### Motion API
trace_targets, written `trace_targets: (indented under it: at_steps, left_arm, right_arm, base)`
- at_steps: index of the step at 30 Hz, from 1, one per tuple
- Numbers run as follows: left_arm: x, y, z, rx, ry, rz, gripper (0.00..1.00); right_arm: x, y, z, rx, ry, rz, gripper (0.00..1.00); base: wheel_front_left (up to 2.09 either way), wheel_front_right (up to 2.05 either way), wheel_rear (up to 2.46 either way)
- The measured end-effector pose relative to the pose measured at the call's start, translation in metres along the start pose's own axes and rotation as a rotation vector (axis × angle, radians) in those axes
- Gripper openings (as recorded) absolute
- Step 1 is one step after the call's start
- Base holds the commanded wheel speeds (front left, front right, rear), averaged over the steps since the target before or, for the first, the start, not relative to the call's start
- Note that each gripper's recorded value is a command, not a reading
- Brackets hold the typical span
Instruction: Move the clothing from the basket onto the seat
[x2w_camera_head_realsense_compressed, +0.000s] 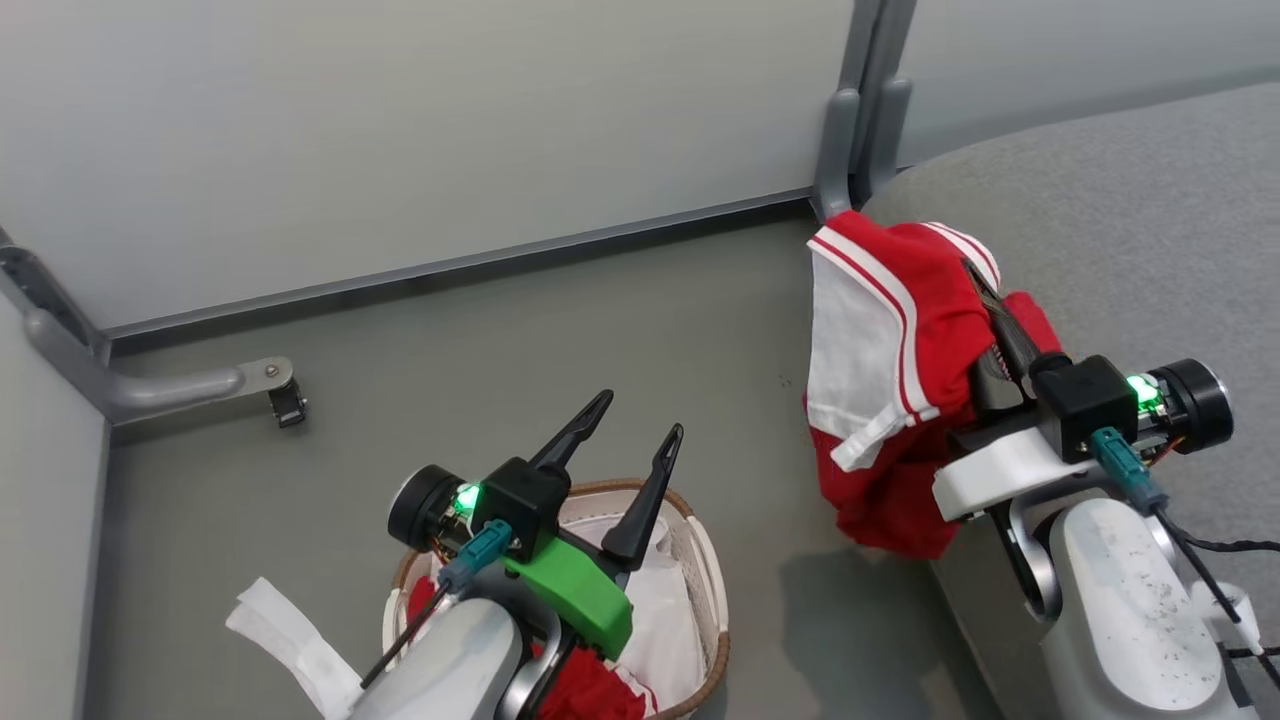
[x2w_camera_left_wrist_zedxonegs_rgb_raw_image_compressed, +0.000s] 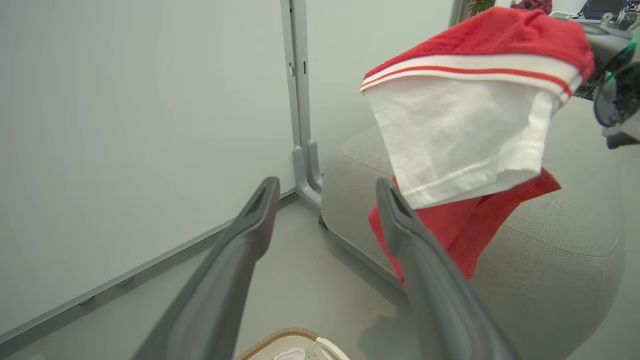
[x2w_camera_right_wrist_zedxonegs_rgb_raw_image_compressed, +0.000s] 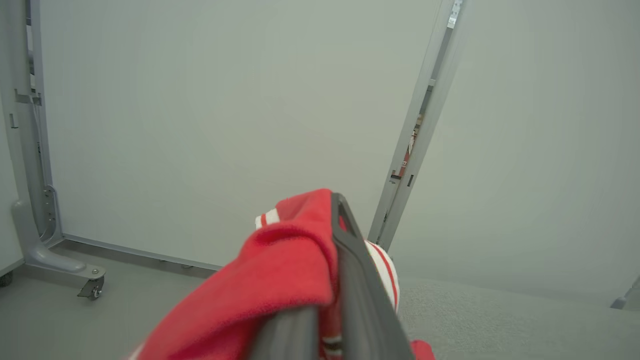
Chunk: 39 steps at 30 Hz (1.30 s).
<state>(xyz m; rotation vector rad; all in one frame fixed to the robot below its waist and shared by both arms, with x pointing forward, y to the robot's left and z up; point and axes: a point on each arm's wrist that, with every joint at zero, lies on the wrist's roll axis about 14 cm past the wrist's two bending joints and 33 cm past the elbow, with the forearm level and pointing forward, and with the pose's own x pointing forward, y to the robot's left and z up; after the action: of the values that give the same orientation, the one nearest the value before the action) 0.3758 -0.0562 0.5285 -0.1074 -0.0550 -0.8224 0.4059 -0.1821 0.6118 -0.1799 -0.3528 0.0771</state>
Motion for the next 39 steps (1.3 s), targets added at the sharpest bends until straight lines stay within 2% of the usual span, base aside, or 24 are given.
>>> trace_targets:
  at_steps: [10,25,34,39]
  left_arm:
    - [0.026,-0.036,-0.022,-0.018,0.041,-0.144,1.00]
    - [0.048,-0.068,-0.050,-0.061,0.094,-0.274,1.00]
    - [0.049,-0.061,-0.055,-0.066,0.100,-0.262,1.00]
    - [0.054,-0.052,-0.056,-0.074,0.089,-0.251,1.00]
  right_arm:
    - [-0.033,-0.056,-0.005,-0.053,0.041,-0.159,0.00]
    - [-0.063,-0.098,-0.019,-0.091,0.116,-0.285,0.00]
    - [-0.055,-0.104,-0.030,-0.078,0.134,-0.302,0.00]
    - [-0.015,-0.117,-0.016,-0.114,0.069,-0.304,0.00]
  base:
    - [0.00,0.00,0.00]
    - [0.00,0.00,0.00]
    - [0.00,0.00,0.00]
    - [0.00,0.00,0.00]
